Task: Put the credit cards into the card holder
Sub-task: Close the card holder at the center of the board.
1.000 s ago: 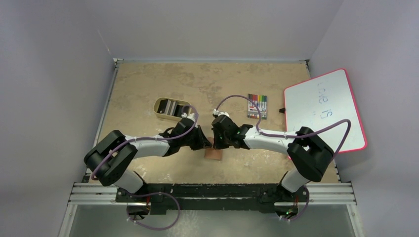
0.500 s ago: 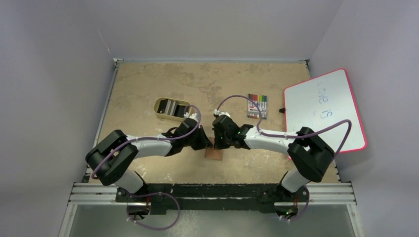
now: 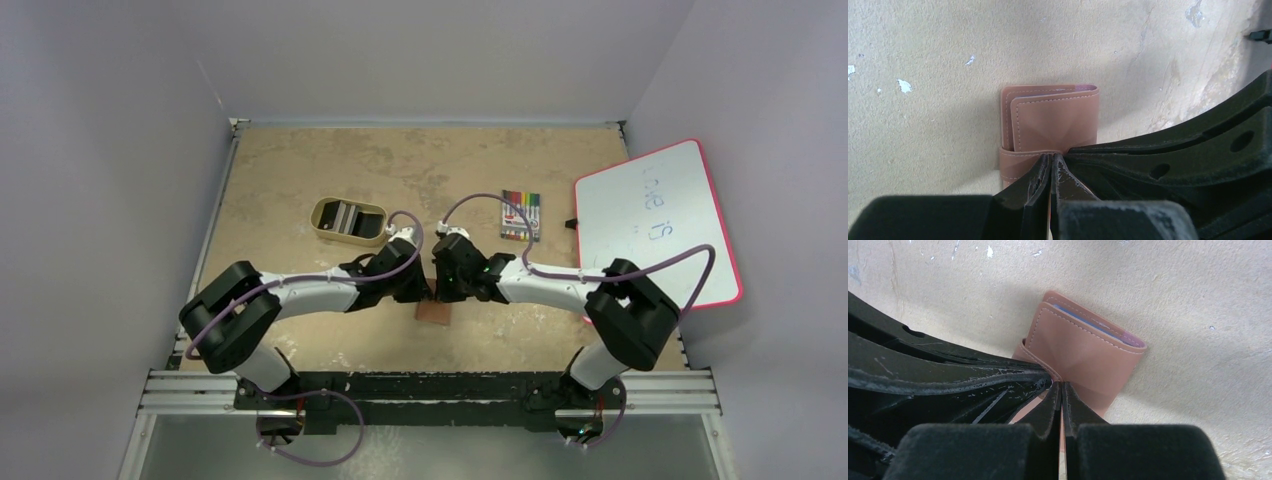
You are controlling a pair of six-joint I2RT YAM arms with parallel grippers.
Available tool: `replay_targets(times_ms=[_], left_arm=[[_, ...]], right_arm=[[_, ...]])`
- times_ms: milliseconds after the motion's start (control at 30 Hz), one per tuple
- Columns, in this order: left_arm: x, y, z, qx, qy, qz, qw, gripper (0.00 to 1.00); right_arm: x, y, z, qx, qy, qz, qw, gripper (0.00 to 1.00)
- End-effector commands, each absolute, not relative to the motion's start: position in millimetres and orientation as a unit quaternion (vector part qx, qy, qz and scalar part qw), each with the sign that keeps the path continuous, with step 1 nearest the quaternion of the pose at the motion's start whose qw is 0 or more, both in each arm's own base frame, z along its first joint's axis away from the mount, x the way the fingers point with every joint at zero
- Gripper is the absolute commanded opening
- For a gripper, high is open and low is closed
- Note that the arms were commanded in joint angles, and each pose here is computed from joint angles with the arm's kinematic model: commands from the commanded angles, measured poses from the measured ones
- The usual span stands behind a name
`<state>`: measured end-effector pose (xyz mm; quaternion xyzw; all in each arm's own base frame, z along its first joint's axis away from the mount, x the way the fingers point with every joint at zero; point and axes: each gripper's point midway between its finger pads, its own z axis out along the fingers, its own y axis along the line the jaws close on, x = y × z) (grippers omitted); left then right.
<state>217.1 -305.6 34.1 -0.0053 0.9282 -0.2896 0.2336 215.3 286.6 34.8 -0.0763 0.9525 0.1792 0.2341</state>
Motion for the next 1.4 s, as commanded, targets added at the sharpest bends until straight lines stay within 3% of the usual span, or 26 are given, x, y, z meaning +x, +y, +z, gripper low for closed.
replay_targets(times_ms=[0,733,1367], left_arm=[[190.3,-281.1,-3.0,0.041,0.959,-0.198,0.197,0.0],[166.8,-268.5,-20.9,0.167,0.949,-0.014,0.268,0.0],[144.1,-256.3,-54.7,0.183,0.919,-0.015,0.348,0.0]], right_arm=[[218.4,279.6,44.9,-0.052,0.949,0.183,0.253,0.0],[261.8,204.0,69.0,0.041,0.933,0.185,0.306,0.0],[269.2,158.4,89.1,0.088,0.928,0.141,0.334,0.0]])
